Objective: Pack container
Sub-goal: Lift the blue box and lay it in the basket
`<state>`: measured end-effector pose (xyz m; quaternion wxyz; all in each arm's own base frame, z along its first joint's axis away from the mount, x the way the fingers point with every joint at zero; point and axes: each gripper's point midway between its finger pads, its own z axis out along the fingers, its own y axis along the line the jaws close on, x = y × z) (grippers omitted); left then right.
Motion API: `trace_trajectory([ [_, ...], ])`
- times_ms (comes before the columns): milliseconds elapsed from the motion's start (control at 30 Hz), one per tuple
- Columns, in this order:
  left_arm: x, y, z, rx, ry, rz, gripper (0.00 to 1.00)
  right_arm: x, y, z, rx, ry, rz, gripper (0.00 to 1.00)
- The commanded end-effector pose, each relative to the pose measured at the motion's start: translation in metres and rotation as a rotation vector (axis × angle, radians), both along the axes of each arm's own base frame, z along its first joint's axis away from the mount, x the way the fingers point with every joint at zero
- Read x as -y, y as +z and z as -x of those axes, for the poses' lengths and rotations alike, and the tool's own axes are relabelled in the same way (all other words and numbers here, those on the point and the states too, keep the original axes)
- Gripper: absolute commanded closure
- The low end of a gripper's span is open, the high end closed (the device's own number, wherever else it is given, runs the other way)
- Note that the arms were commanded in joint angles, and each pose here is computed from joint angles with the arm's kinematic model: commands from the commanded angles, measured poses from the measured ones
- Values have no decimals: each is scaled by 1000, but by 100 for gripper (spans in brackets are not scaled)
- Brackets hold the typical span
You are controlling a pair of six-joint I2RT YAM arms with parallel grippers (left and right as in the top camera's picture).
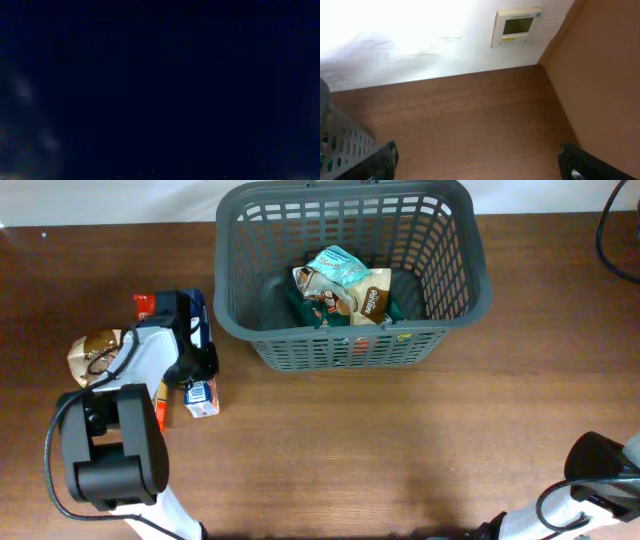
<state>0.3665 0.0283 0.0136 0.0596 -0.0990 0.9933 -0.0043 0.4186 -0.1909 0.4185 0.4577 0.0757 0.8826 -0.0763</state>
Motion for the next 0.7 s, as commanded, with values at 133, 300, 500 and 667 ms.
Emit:
trace_trajectory([
  [133,-11,186,-83,410,-70,-68,98,1,-1,0,3,-5,-9,1],
  [300,-12,337,-93,735,-252,-215,98,1,-1,0,3,-5,-9,1],
  [500,91,457,-68,1097,-904,-314,98,1,-1,0,3,-5,-9,1],
  [667,186,435,-61,1112,-1233,-246,98,1,-1,0,3,-4,-9,1],
])
